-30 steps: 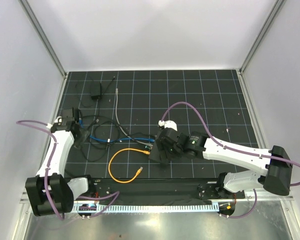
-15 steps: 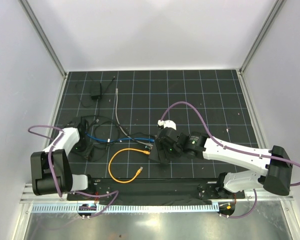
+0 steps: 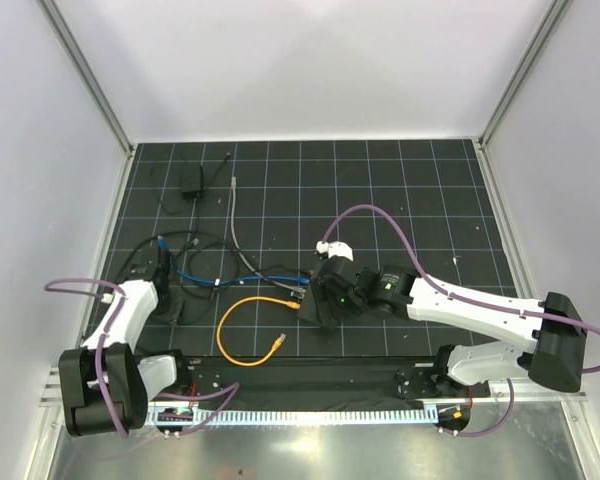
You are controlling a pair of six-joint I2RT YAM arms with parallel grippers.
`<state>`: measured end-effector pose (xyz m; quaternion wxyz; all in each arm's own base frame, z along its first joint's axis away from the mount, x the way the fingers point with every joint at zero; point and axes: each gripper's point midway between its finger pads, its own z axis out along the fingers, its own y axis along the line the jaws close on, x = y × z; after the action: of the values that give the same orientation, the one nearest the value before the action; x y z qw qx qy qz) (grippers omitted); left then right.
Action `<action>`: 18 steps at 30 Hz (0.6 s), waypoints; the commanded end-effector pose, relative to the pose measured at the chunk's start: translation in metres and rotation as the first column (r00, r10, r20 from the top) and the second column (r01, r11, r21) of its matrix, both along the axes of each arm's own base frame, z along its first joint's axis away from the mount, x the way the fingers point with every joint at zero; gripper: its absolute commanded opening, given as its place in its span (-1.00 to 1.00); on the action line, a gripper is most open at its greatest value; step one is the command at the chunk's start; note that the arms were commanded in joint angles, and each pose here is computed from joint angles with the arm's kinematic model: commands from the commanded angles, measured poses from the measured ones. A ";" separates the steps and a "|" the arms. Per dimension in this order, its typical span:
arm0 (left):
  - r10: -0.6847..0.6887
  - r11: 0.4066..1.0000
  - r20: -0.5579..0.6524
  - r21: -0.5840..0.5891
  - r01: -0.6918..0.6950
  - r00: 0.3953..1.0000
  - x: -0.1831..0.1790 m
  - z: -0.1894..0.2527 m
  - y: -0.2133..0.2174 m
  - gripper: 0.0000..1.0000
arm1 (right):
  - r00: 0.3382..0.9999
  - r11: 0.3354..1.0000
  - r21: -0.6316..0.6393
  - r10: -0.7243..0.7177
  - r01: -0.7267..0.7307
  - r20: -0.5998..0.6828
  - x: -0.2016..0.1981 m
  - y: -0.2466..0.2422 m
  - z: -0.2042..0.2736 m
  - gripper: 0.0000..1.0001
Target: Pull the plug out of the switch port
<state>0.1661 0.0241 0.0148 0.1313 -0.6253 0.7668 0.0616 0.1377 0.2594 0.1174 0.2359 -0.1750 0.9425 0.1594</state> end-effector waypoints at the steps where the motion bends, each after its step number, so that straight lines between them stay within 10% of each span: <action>1: 0.006 0.996 0.017 0.086 -0.007 1.000 0.006 0.020 0.016 -0.48 | 1.000 0.998 0.057 -0.007 0.007 0.011 0.001 0.005 0.008 0.30; 18: 0.020 0.999 0.017 0.040 -0.021 1.000 -0.004 0.002 0.007 -0.39 | 1.000 0.997 0.082 -0.004 0.003 0.012 0.003 0.013 0.014 0.30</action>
<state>0.1536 0.0298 0.0192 0.1410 -0.6246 0.7641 0.0785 0.1345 0.2606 0.1134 0.2292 -0.1757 0.9429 0.1660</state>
